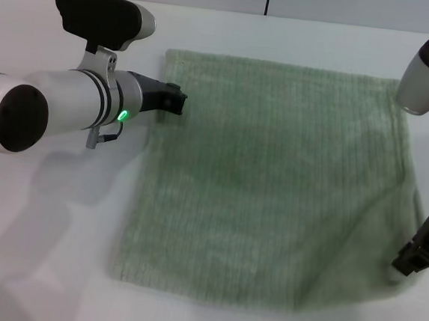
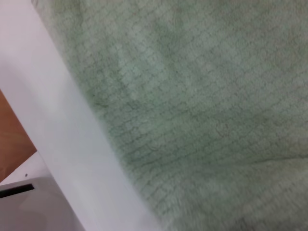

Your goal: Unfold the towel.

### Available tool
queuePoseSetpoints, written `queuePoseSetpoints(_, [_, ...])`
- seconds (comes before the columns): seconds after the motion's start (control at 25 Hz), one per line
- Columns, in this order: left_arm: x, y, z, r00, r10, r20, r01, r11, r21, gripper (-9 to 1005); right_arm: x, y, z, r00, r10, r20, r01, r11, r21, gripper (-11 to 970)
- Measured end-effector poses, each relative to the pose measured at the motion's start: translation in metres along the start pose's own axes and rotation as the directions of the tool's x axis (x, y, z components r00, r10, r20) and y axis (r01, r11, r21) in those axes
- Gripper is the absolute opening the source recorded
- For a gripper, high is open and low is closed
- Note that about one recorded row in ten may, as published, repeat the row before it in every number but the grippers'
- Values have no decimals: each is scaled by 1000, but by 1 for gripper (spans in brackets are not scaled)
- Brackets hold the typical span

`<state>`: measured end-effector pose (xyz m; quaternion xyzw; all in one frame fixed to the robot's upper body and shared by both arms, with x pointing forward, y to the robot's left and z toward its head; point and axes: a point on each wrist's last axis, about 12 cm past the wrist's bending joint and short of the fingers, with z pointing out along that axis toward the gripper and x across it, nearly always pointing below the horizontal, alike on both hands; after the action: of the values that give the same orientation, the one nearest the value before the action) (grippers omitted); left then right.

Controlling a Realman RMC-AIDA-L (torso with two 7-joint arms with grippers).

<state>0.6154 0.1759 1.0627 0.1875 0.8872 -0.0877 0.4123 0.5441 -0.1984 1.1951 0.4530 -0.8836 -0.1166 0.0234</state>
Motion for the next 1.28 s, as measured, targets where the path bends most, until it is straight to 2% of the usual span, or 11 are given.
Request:
queuePoseSetpoints(0.28, [0,0,0,1000,1,0,-1,1000,0,-1,-2,0,2,1000,-7,-8,7,1000,6,169])
queuePoseSetpoints(0.36, [0,0,0,1000,1,0,-1,1000,0,-1,-2,1,0,1000,-8,-4,9,1000,11,365])
queuePoseSetpoints(0.6, [0,0,0,1000,1,0,-1,1000,0,-1,-7,-4,-8,997,-8,80,3,998,61,445])
queuePoseSetpoints(0.72, [0,0,0,1000,1,2,-1,1000,-1,-1,-12,-12,-17,979,-5,203,-21,992,125,458])
queuePoseSetpoints(0.76, [0,0,0,1000,0,3,0,1000,-2,-1,-15,-19,-20,956,-9,292,-41,985,166,458])
queuePoseSetpoints(1.0, [1,1,0,1000,-1,4,1,1000,-3,-1,-21,-32,-20,878,-73,473,-45,971,233,457])
queuePoseSetpoints(1.12, [1,1,0,1000,0,4,0,1000,-3,-1,-24,-39,-18,799,-132,587,-43,961,275,457])
queuePoseSetpoints(1.16, [2,1,0,1000,4,3,-4,1000,-4,-1,-26,-41,-18,747,-166,644,-44,954,297,457])
queuePoseSetpoints(1.2, [2,1,0,1000,4,3,-4,1000,-4,-1,-26,-41,-18,747,-166,644,-44,954,297,457])
queuePoseSetpoints(1.24, [3,1,-1,1000,5,2,-5,1000,-4,-1,-28,-44,-16,687,-204,697,-44,946,320,457])
queuePoseSetpoints(1.28, [3,2,-1,1000,6,2,-6,1000,-5,-1,-28,-44,-16,687,-204,697,-44,946,320,457])
